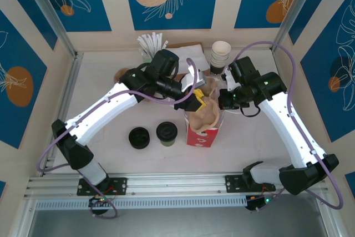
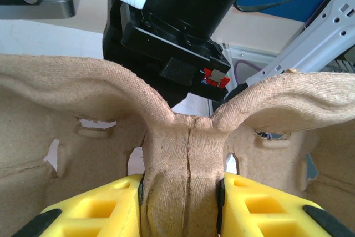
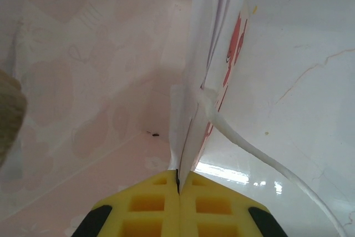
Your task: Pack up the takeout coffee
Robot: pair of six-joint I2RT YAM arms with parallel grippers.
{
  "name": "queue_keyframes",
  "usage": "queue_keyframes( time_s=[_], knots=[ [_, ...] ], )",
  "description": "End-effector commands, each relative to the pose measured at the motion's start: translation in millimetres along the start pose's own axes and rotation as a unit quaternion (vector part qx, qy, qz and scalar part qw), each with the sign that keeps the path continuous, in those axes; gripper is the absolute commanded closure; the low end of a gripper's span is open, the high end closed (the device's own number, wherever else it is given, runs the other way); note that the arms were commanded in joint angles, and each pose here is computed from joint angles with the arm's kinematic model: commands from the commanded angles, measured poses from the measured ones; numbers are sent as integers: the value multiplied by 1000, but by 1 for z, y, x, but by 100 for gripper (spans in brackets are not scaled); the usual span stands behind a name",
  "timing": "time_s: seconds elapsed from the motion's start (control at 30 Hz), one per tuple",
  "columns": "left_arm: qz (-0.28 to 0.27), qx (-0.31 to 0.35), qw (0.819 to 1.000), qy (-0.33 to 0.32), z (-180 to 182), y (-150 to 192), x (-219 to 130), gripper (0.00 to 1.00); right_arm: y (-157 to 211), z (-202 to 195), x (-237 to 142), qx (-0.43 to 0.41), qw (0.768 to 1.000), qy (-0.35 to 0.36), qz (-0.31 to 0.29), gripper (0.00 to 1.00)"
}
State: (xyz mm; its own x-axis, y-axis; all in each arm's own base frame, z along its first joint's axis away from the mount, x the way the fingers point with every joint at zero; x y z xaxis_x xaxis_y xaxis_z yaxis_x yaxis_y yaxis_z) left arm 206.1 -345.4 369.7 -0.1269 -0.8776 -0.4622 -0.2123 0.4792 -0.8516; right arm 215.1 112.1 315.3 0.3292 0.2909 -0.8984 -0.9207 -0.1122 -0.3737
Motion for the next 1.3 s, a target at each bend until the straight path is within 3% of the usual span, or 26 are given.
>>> queue_keyframes(
  time_s=[0.0,0.77,1.1,1.27],
  knots=[
    [3,20,999,34,-12,-5,0,65,-1,6,-5,-29,999,-19,-17,100],
    [52,-20,998,8,36,8,9,66,8,20,-15,-89,993,-77,-30,100],
    [88,-23,996,-17,53,22,6,66,15,18,-15,-102,992,-70,-24,100],
    [97,-23,995,-12,52,24,4,66,9,6,-19,-74,996,-24,-36,100]
  ],
)
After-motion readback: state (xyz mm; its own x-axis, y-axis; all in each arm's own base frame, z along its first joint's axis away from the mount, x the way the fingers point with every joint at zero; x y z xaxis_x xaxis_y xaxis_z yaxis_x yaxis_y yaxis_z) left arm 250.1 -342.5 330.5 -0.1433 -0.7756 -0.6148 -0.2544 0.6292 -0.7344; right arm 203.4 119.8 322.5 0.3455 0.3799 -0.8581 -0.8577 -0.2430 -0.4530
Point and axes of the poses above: each hand's point on the last joint's axis, 136 mm out from that joint toward the fingers, its own x axis out along the fingers, its own z axis along the line the jaws close on, y = z × x, the point moved 6 cm from there along -x, back along the fingers, and after that the axes turned 2 degrees about -x, right-handed, at the moved point
